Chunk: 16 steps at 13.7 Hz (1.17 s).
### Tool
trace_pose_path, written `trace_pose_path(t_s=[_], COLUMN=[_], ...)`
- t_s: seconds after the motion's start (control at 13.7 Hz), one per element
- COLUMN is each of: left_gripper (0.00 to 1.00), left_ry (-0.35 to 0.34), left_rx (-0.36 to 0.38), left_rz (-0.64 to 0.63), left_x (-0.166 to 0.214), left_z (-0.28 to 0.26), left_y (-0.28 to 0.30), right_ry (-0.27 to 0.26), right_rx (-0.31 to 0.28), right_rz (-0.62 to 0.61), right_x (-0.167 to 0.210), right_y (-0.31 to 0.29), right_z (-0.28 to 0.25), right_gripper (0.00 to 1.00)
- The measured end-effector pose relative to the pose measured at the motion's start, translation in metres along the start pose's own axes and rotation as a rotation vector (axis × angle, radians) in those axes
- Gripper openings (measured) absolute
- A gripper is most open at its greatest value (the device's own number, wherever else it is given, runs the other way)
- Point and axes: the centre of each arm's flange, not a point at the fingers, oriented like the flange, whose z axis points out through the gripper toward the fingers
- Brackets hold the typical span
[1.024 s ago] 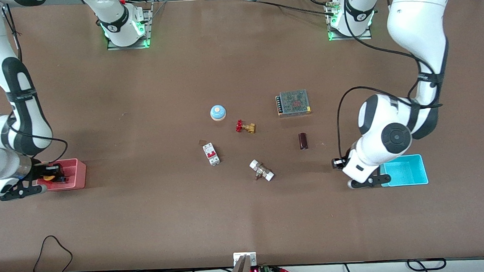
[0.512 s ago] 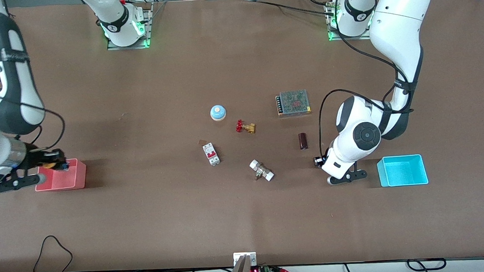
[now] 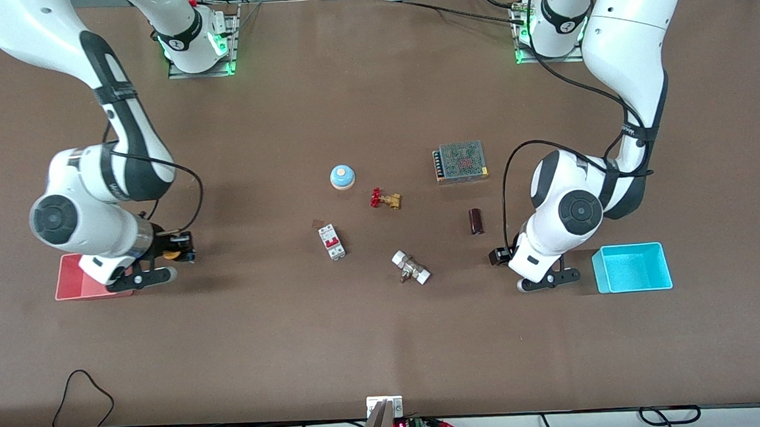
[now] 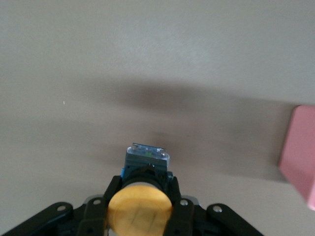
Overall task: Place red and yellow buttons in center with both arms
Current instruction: 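Lift the red button with the left gripper while the right gripper lifts the yellow button, then set the buttons on the table center and open both grippers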
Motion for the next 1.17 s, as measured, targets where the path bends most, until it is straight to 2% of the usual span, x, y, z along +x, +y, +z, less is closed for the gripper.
trace_pose_path(t_s=[0.29,0.88,1.02,1.17], left_gripper=[1.0,1.0,1.0,1.0], left_ry=[0.061,0.11,0.117,0.123], left_rx=[-0.011,0.0,0.006,0.012], left_rz=[0.011,0.102,0.137,0.18], left_x=[0.015,0.019,0.013,0.003], left_z=[-0.067,-0.229,-0.264,-0.295], left_y=[-0.018,-0.11,-0.132,-0.15], right_ry=[-0.011,-0.01,-0.003,0.008], right_rx=[0.004,0.009,0.009,0.009], right_rz=[-0.013,-0.046,-0.048,-0.048], right_x=[0.003,0.005,0.006,0.008], right_y=[-0.015,-0.043,-0.044,-0.044], right_z=[0.031,0.054,0.054,0.051], right_gripper=[0.41,0.41,0.56,0.76])
